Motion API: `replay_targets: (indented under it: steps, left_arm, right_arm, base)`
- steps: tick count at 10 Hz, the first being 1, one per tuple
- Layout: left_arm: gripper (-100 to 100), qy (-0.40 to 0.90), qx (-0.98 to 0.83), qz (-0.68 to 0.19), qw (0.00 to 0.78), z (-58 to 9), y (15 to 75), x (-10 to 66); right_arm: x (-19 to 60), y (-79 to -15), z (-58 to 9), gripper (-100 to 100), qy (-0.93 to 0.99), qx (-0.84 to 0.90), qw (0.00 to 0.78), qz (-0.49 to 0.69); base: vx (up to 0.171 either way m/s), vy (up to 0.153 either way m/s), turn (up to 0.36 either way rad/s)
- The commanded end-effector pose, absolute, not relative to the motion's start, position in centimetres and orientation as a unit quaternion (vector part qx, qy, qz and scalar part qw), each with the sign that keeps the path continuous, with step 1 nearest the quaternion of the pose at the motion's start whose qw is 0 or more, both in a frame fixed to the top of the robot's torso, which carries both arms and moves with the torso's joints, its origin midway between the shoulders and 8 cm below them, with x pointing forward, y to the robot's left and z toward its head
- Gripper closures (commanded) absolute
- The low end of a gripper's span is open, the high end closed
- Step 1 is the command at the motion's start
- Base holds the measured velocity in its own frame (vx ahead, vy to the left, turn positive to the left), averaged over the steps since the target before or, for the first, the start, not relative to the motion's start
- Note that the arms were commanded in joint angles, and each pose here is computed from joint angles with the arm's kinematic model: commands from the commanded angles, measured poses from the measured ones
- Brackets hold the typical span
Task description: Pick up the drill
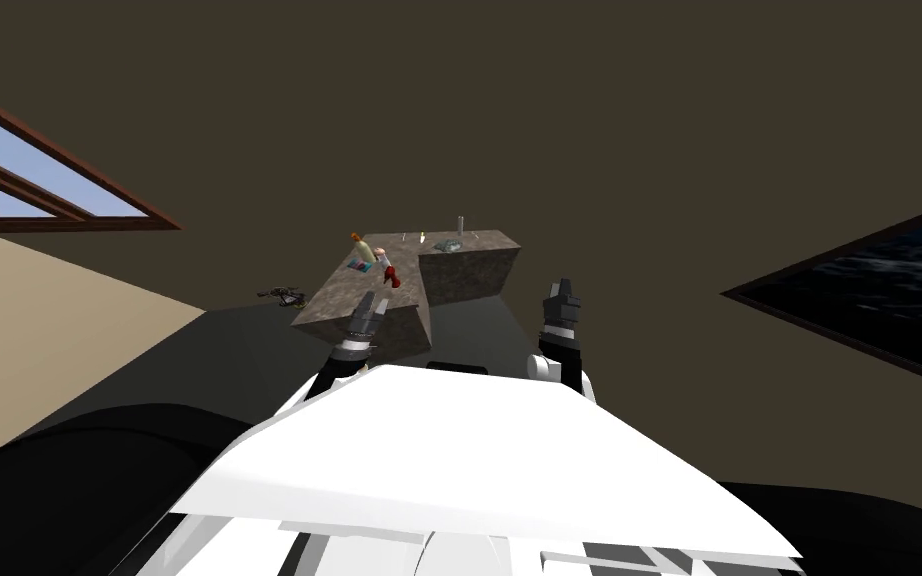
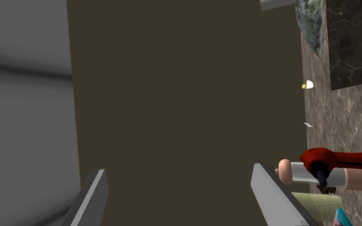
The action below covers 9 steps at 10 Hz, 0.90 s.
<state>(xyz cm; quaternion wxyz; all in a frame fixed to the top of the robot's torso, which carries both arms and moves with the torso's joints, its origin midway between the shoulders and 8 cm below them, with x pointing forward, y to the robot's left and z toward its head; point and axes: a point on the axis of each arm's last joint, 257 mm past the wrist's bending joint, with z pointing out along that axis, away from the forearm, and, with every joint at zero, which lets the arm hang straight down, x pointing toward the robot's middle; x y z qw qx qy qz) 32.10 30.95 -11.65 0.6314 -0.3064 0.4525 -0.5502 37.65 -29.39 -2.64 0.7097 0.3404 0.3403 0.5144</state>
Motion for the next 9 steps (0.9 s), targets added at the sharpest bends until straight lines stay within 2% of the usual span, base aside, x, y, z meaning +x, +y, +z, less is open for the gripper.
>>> replay_targets:
  steps: [1,3,9]
  left_arm:
    - [-100,0.455,-0.307,-0.55,0.629,-12.3,31.2,31.7]
    - [-100,0.483,-0.331,-0.545,0.601,-15.9,32.7,29.8]
    - [-100,0.543,-0.369,-0.52,0.546,-22.1,35.9,25.7]
  right_arm:
    - [37.7,-29.4,-2.6,0,0.34,0.34,0.71,0.514]
    - [37.7,-29.4,-2.6,0,0.34,0.34,0.71,0.514]
    - [37.7,-29.4,-2.6,0,0.34,0.34,0.71,0.514]
  base:
    - [-0.006,-0.038,-0.008]
    - [-0.032,-0.131,-0.241]
    - [-0.022,-0.121,-0.134]
